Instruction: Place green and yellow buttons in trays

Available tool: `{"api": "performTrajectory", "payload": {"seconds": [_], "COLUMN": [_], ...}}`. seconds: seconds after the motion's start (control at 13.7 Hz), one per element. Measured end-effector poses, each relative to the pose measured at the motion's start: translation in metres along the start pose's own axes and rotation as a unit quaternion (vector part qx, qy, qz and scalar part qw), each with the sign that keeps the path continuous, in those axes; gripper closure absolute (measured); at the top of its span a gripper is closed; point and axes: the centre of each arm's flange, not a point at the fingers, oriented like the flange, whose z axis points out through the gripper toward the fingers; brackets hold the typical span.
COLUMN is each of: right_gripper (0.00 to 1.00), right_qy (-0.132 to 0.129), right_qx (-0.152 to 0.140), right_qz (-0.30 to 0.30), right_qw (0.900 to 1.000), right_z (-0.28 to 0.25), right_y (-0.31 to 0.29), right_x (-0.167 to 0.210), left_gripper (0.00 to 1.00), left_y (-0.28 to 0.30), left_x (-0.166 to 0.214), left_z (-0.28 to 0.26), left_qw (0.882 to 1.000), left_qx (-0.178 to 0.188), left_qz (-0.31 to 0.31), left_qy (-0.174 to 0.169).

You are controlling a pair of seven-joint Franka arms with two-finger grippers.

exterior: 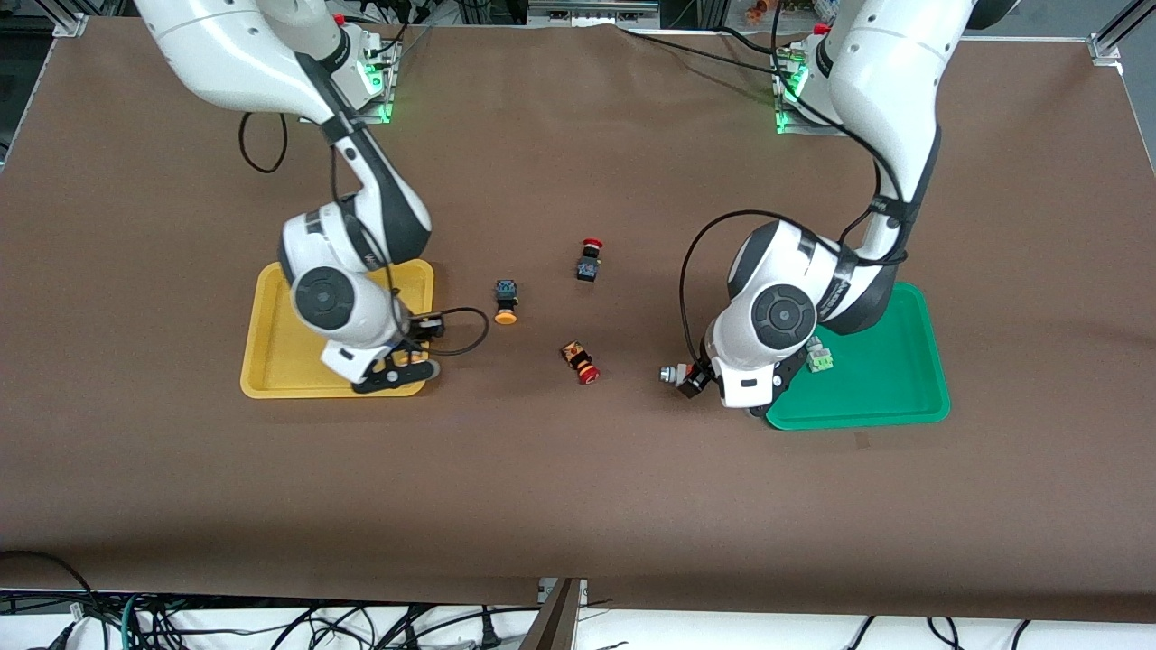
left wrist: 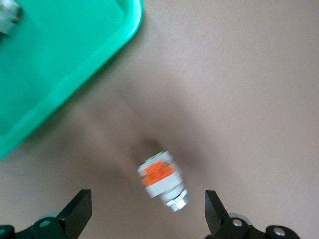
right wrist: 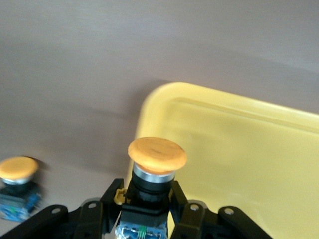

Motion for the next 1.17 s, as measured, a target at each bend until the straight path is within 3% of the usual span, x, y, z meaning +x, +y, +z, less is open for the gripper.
{"api": "performTrajectory", "payload": {"seconds": [0.29,0.51,0.58,0.8,0.95,1.17], "right_gripper": [0.56,0.56,0.49,0.22,0.22,0.19], "right_qy": [-0.027,-0.014,-0.014,-0.002,-0.003,0.001], "right_qx": [-0.026,-0.028,-0.027,-0.021,0.001,0.027], "right_qz": [-0.021,-0.01,-0.008,-0.005,0.006,0.044], "right_qw": [0.999,0.999,0.999,1.0,1.0,0.999], "right_z": [0.025,0.074,0.083,0.067,0.039,0.009], "right_y": [0.108,0.144,0.148,0.141,0.111,0.045], "right_x": [-0.026,-0.059,-0.065,-0.064,-0.058,-0.046], "left_gripper": [0.0,0.0,0.0,0.34,0.56,0.58], "left_y": [-0.006,-0.017,-0.017,-0.017,-0.016,-0.018], "left_x": [0.0,-0.022,-0.026,-0.025,-0.023,-0.02], "left_z": [0.051,0.075,0.076,0.074,0.072,0.063], "left_qw": [0.995,0.995,0.995,0.995,0.996,0.998], "left_qx": [-0.071,-0.073,-0.073,-0.075,-0.076,-0.055], "left_qz": [-0.068,-0.065,-0.063,-0.057,-0.042,0.013], "left_qy": [0.012,0.013,0.013,0.014,0.016,0.018]}}
